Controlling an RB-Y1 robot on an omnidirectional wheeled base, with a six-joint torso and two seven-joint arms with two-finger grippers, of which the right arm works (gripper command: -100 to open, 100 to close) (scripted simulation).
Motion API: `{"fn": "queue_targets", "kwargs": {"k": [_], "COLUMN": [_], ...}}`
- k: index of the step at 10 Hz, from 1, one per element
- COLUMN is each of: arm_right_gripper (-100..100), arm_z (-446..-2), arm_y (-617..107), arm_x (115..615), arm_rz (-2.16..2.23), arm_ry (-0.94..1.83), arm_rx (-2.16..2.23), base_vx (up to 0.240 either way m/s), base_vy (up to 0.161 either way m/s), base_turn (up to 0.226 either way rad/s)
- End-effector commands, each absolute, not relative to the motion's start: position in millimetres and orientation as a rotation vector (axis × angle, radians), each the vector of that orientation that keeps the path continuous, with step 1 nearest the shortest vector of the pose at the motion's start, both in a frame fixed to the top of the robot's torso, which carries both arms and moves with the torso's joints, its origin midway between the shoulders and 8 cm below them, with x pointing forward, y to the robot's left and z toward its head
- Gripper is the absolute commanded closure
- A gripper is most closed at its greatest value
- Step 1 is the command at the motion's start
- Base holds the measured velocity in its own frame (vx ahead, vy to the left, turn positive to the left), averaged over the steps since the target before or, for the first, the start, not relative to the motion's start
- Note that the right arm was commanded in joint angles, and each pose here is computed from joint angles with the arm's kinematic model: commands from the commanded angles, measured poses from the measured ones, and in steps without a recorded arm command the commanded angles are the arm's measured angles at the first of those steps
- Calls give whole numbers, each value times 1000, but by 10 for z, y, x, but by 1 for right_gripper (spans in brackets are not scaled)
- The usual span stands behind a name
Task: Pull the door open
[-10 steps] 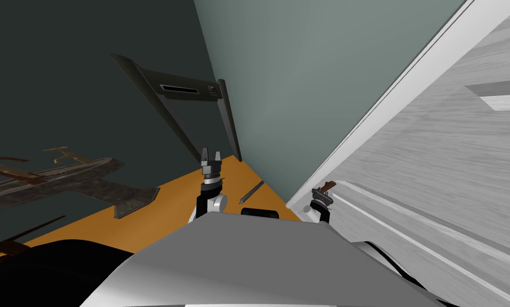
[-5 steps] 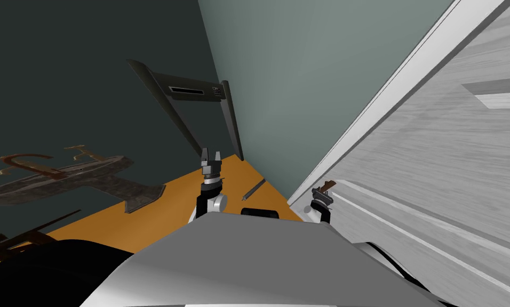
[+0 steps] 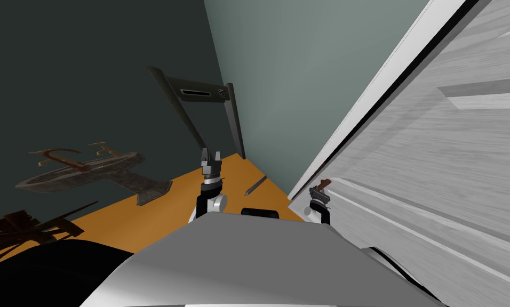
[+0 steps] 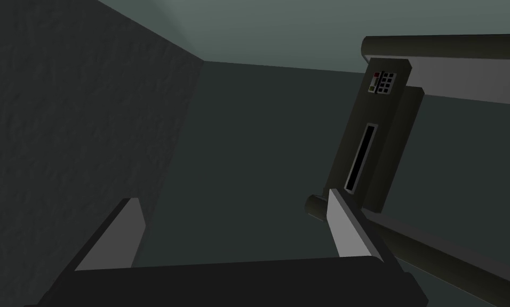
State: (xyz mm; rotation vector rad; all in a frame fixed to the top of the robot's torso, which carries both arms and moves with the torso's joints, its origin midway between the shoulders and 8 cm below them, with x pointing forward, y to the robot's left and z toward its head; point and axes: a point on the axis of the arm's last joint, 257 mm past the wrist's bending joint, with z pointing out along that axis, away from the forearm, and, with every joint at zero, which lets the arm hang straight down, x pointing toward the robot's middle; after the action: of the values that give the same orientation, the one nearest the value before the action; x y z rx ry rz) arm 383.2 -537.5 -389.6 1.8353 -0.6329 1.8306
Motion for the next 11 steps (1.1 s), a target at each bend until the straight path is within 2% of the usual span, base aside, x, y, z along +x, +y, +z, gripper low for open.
{"fn": "queue_targets", "kwargs": {"k": [1, 6, 11], "arm_right_gripper": [100, 100, 100], "arm_z": [-3900, -3905, -3911], "arm_y": [-5352, -5206, -4880], "arm_x": [3868, 3960, 4141], "arm_rz": [1844, 1883, 1945], "arm_ry": [-629, -578, -490], "arm_rx": [1838, 1877, 1943], "base_vx": [-41, -65, -256], "base_vy": [8, -12, -7], "base_turn": [10, 14, 62]}}
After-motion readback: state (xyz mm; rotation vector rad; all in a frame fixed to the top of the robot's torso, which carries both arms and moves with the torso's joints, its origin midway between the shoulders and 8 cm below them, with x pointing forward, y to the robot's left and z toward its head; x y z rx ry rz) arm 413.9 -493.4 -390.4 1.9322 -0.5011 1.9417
